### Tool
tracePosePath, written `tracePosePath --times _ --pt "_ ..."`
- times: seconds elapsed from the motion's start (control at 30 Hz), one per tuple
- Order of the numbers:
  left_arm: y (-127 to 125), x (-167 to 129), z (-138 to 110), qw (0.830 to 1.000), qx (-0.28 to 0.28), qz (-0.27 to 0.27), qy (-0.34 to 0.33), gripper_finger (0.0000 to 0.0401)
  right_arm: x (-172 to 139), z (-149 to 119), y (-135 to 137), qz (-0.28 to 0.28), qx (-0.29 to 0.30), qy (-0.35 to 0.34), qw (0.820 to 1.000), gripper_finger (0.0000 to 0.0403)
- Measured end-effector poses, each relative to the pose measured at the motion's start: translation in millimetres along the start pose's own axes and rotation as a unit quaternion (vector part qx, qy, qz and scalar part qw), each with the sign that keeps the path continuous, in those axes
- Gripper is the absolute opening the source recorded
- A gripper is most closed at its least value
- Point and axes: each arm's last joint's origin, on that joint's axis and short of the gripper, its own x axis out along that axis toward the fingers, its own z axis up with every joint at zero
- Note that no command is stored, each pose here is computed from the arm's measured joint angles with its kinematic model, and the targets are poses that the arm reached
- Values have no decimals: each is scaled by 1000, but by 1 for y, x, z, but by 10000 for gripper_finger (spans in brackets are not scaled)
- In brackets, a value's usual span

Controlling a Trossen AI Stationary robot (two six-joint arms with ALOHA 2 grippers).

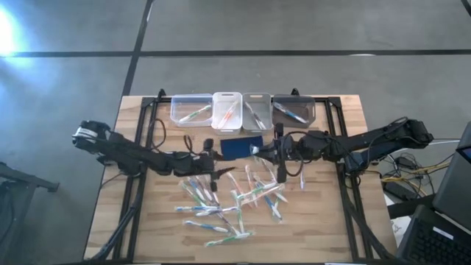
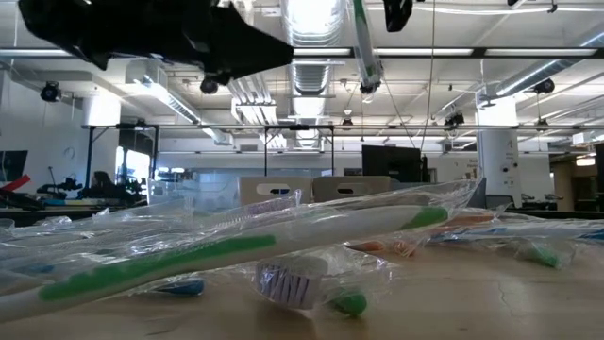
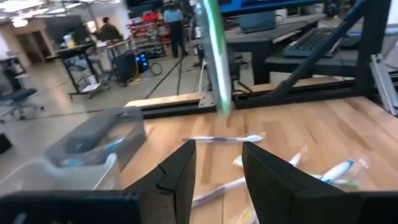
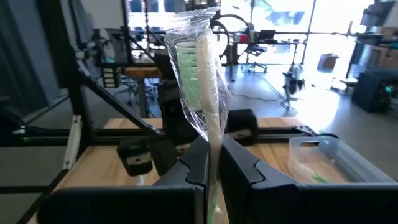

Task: Pick & Place Toothbrushes
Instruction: Put the green toothbrush into the transparent bin

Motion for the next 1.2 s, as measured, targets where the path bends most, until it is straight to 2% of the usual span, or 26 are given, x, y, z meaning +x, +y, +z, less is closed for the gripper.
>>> tracePosePath --times 0.17,0.33,0.47,1.2 --pt "-9 28 14 999 33 -15 -2 140 0 -1 1 14 -3 -3 1000 15" --pt "-12 51 31 998 53 -12 9 164 0 -1 4 48 -9 -4 999 15" --pt "-12 64 36 997 63 -11 33 176 0 -1 5 54 -12 -4 998 15" --pt "-17 81 46 998 58 -33 8 171 0 -1 5 54 -29 -7 998 19"
